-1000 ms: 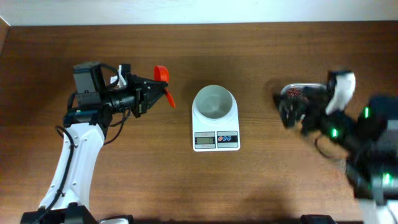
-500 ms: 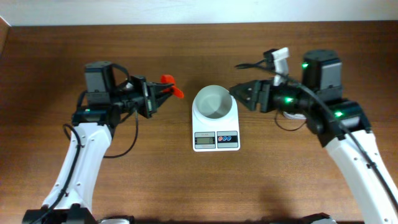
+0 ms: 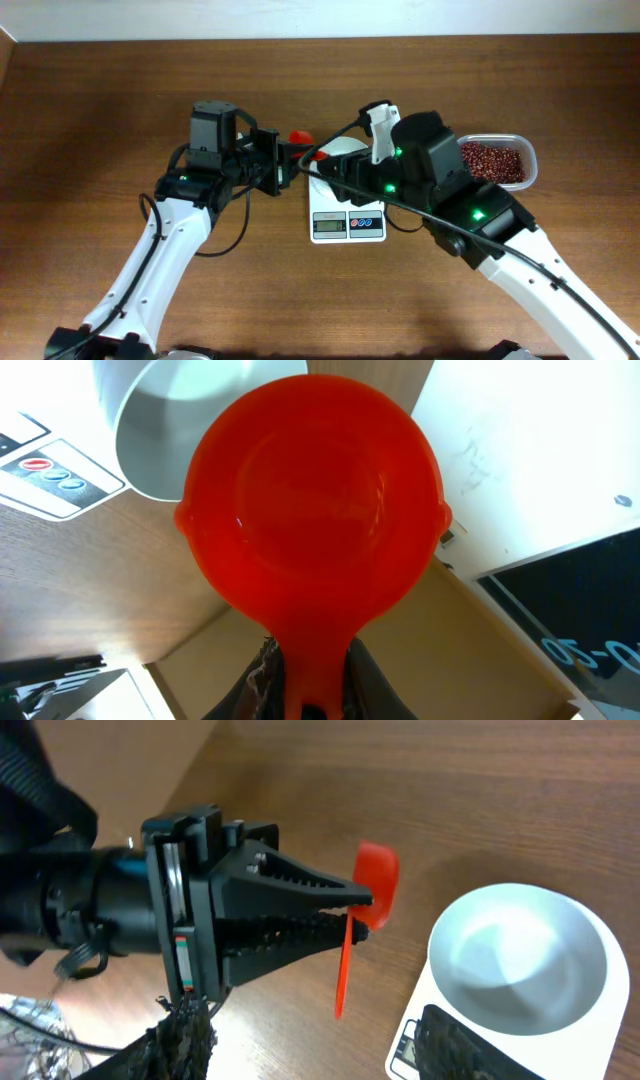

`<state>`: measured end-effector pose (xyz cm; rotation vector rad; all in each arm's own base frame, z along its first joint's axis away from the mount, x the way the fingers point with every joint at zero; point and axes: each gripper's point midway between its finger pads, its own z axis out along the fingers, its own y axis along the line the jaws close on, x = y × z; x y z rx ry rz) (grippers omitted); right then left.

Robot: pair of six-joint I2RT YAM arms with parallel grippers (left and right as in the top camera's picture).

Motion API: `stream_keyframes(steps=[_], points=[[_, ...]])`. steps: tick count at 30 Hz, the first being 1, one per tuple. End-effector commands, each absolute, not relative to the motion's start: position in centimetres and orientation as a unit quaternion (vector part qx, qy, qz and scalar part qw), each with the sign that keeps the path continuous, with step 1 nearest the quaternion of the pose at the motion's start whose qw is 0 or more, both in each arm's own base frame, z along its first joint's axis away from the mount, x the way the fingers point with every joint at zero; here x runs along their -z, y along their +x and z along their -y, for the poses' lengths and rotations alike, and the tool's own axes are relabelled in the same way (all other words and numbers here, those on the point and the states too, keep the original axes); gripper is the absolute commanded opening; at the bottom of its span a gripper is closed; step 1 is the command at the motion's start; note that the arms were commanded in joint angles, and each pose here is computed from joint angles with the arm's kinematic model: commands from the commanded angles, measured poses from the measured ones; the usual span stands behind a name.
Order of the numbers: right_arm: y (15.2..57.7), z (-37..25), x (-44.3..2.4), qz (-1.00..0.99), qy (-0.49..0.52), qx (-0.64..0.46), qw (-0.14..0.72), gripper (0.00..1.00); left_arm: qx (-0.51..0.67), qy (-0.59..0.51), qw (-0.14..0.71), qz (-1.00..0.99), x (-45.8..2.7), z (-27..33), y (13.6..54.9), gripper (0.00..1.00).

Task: Scoop item into bowl and weigh 50g on scale
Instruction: 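Grasp the scoop handle with the right gripper from the left gripper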

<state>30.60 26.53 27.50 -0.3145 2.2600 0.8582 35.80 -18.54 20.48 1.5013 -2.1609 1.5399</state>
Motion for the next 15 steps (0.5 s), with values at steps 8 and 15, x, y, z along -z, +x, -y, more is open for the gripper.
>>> stream_keyframes(steps=[8,15], points=[[32.6,-28.3,-24.1,-0.890,-0.099,-0.313,0.318,0.52,-0.528,0.459,0.036,0.714,-22.3,20.7,35.7,0.00],[33.6,-27.5,-24.1,-0.891,-0.083,-0.289,0.340,0.20,-0.528,0.458,0.036,0.714,-22.3,20.7,35.7,0.00]])
